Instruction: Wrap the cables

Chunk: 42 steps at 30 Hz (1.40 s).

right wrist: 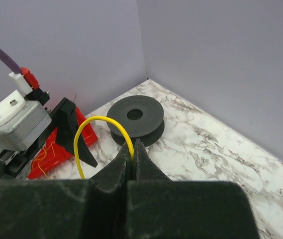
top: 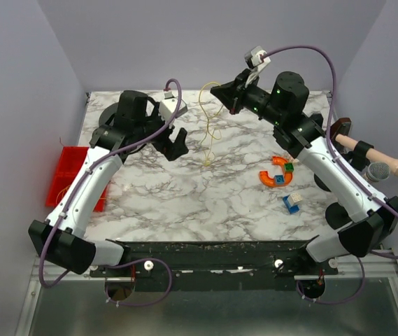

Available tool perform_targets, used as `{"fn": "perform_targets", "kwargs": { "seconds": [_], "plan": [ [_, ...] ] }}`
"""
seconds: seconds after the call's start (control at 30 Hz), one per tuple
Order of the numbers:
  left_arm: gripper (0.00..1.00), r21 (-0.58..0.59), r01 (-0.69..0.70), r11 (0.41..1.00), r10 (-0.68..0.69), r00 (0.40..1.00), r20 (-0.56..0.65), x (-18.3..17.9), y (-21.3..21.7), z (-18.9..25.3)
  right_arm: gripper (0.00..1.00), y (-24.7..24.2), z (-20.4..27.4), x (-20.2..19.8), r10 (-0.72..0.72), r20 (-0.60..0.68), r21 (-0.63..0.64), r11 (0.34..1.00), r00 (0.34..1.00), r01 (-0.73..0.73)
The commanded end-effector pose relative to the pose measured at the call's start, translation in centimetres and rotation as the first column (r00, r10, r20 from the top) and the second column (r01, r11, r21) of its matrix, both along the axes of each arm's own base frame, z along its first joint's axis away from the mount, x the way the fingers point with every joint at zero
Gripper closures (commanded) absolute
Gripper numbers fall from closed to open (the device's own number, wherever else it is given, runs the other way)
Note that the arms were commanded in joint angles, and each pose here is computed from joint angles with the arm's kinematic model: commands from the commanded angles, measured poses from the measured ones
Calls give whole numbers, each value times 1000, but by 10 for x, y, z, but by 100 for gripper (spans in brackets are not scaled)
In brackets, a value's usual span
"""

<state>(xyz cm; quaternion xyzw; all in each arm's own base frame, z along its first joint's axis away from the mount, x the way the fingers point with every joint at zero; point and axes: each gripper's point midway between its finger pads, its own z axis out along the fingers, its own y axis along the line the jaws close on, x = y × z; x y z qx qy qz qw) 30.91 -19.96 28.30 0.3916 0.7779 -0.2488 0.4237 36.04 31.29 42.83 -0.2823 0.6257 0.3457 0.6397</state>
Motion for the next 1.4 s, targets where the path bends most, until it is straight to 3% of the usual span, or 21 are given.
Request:
{"fn": "perform_targets", "kwargs": {
  "seconds": [0.0, 0.2, 0.43, 0.7, 0.87, 1.17, 1.37],
  "plan": [
    [1, -70, 56, 996, -55, 998, 6, -10, -14, 3, 99, -21, 48, -4, -97, 46, 91, 992, 994, 92],
    [4, -101, 63, 993, -67, 997, -37, -13, -42, -10, 99, -37, 72, 0, -183, 59, 149, 974, 981, 172],
    [16, -66, -12, 998, 11, 1000, -18, 3, -41, -33, 99, -40, 91, -11, -172, 93, 199, 968, 981, 151],
    [18, -35, -51, 998, 52, 998, 32, 23, -45, -40, 99, -42, 95, -18, -154, 110, 206, 970, 982, 129],
    [22, -34, -26, 999, 26, 1000, -16, 21, -53, -52, 99, -45, 98, -22, -159, 120, 215, 968, 980, 131],
    [19, -93, 70, 993, -73, 997, -23, -3, -63, -41, 99, -46, 97, -20, -171, 123, 213, 967, 977, 142],
    [10, -110, 180, 978, -183, 983, -23, -24, -68, -38, 99, -44, 94, -18, -170, 120, 208, 968, 978, 142]
  ]
}}
